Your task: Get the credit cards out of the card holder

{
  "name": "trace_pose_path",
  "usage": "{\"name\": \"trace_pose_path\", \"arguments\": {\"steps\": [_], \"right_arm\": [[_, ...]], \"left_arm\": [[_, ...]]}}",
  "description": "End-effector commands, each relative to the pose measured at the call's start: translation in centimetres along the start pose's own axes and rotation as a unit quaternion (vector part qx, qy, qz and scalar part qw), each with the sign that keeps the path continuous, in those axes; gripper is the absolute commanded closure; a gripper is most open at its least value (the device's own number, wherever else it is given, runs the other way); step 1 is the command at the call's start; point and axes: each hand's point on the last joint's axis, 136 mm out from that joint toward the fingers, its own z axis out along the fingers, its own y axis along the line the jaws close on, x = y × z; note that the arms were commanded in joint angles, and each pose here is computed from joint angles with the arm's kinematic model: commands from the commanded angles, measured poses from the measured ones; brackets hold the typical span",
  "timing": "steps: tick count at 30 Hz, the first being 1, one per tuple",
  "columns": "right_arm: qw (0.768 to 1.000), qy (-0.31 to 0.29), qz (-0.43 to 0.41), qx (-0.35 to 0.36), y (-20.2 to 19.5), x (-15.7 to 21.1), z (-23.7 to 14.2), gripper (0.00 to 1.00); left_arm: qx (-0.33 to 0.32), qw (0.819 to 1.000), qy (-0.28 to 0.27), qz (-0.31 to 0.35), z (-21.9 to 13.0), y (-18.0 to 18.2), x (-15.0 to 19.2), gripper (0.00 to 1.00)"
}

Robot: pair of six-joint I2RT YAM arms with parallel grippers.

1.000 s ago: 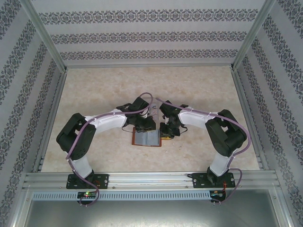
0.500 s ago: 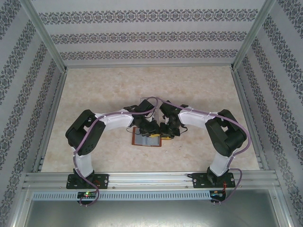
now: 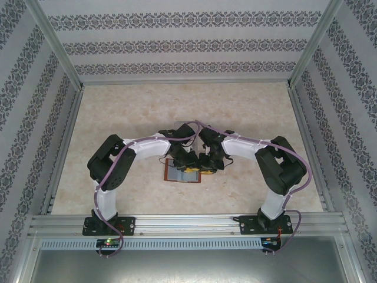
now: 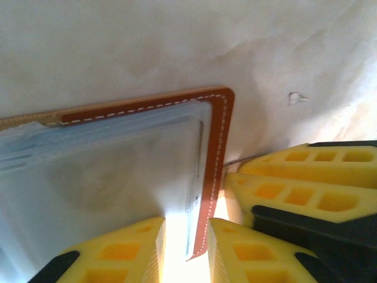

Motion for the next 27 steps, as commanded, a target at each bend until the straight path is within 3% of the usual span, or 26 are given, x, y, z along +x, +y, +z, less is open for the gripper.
{"name": "trace_pose_path", "arguments": {"steps": [1, 10, 27], "right_arm": [[0.999, 0.018, -0.003, 0.028, -1.5, 0.7, 1.5, 0.8], [0.999, 0.019, -0.003, 0.027, -1.5, 0.7, 1.6, 0.8], [0.999, 0.025, -0.003, 0.028, -1.5, 0.8, 1.9, 0.79]], "left_arm": [[-0.043, 0.999, 0.018, 0.009, 0.8, 1.2, 1.2, 0.76], [-0.142, 0.99, 0.001, 0.024, -1.2, 3.8, 1.1, 0.72], [-0.255, 0.965, -0.038, 0.052, -5.0, 5.1, 0.6, 0.61]]}}
